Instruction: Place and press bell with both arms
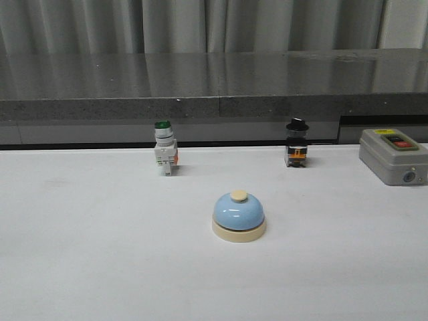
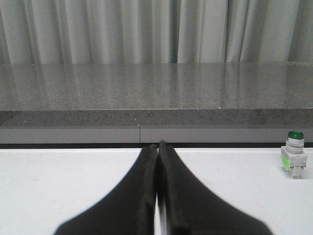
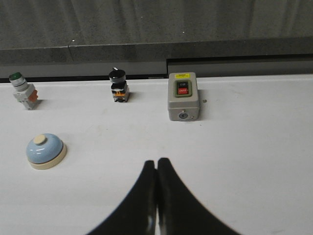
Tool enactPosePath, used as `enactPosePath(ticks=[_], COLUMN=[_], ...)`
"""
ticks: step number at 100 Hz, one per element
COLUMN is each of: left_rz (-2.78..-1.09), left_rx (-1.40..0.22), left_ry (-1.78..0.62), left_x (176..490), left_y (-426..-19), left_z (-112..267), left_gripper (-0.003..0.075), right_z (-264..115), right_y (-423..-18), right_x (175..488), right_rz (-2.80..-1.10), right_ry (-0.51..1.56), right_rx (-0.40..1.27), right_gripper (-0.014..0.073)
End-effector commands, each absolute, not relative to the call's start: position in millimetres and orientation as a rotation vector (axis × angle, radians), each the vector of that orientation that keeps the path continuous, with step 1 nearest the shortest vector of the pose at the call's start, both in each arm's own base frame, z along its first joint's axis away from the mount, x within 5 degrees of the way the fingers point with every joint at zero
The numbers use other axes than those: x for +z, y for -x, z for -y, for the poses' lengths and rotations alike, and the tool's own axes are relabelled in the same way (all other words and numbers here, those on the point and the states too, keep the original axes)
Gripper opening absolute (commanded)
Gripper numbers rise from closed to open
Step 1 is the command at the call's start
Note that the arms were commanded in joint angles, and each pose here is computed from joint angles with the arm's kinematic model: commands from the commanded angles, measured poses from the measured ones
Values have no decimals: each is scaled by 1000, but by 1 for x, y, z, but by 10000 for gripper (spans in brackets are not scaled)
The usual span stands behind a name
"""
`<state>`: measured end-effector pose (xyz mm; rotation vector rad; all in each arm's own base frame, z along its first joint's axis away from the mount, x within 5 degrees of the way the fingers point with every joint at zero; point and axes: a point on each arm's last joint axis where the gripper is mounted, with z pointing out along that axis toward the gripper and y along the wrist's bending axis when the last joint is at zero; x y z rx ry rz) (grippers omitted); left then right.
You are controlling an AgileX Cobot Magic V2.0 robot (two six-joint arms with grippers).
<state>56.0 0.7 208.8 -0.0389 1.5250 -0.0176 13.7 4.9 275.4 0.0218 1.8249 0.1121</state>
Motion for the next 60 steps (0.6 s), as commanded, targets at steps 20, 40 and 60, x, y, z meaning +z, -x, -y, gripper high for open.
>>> enactPosePath(ticks=[20,40,60], left_rz=[-1462,-1462,-1462], left_rx=[-21,-21,-21], left_ry=[51,51,51], left_x=[203,203,203], left_y=[-55,-55,-55], left_z=[-1,-1,-1], left_gripper=[-20,-20,-20], right_z=[0,0,0], right_y=[-26,-43,-52], right_x=[284,256,222], right_rz=[-1497,-1326,-1347], right_ry=[-8,-4,-2], right_rx=[12,15,15], right_gripper=[-60,-60,-60])
